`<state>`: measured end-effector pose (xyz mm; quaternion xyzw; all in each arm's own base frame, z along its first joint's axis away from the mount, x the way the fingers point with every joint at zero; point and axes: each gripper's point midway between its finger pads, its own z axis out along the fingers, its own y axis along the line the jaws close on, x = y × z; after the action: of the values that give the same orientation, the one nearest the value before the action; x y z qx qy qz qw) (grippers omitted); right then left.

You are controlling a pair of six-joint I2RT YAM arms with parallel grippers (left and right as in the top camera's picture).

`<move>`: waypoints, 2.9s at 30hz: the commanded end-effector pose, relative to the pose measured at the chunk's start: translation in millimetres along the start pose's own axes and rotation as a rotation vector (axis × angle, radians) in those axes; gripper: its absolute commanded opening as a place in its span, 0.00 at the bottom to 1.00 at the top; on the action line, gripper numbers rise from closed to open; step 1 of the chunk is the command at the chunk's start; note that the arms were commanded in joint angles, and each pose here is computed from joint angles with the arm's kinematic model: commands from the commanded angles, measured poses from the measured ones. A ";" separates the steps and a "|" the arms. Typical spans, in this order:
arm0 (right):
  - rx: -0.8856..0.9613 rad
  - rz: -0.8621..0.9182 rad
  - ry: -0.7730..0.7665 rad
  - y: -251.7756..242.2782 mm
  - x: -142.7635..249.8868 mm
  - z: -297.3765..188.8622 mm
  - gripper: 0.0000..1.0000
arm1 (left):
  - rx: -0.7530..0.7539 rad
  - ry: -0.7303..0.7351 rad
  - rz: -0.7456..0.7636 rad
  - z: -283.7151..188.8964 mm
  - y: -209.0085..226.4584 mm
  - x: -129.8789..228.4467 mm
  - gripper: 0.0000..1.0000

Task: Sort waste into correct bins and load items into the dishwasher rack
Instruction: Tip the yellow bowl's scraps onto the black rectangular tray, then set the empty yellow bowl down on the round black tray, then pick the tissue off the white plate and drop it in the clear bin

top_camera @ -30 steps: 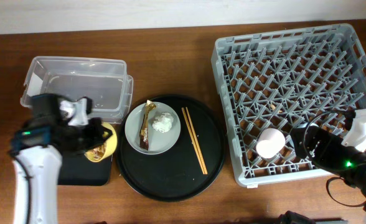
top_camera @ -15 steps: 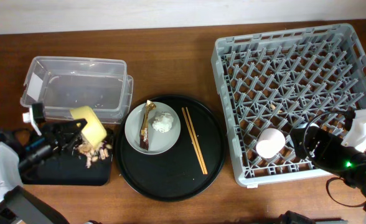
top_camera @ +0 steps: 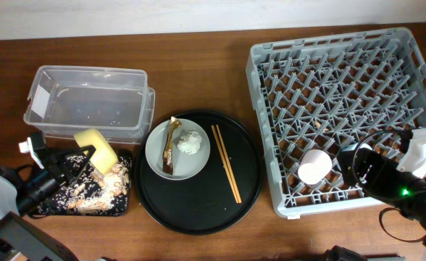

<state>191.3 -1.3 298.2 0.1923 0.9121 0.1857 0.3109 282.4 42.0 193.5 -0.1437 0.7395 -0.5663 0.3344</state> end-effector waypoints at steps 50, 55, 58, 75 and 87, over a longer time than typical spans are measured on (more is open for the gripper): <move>0.000 0.004 0.059 -2.7 4.0 4.8 0.99 | -1.265 0.401 0.697 152.5 19.8 100.5 0.75; 0.003 0.014 0.084 -3.3 10.3 4.4 0.99 | -1.237 0.526 0.591 171.2 85.8 90.2 0.54; 0.003 0.016 0.088 -3.3 11.2 4.3 0.99 | -1.266 0.575 0.551 172.9 117.9 93.1 0.47; 0.002 -0.001 0.098 -3.4 13.8 4.1 0.99 | -1.232 0.212 0.553 136.5 6.0 -24.6 0.00; -0.027 -0.009 0.089 4.0 20.5 -1.9 0.99 | -1.017 0.092 0.367 161.0 15.1 -79.7 0.39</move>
<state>179.3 8.5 284.1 0.1861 0.9262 0.2052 0.2557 442.5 5.2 142.1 -0.1537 0.9539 -0.0012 0.2576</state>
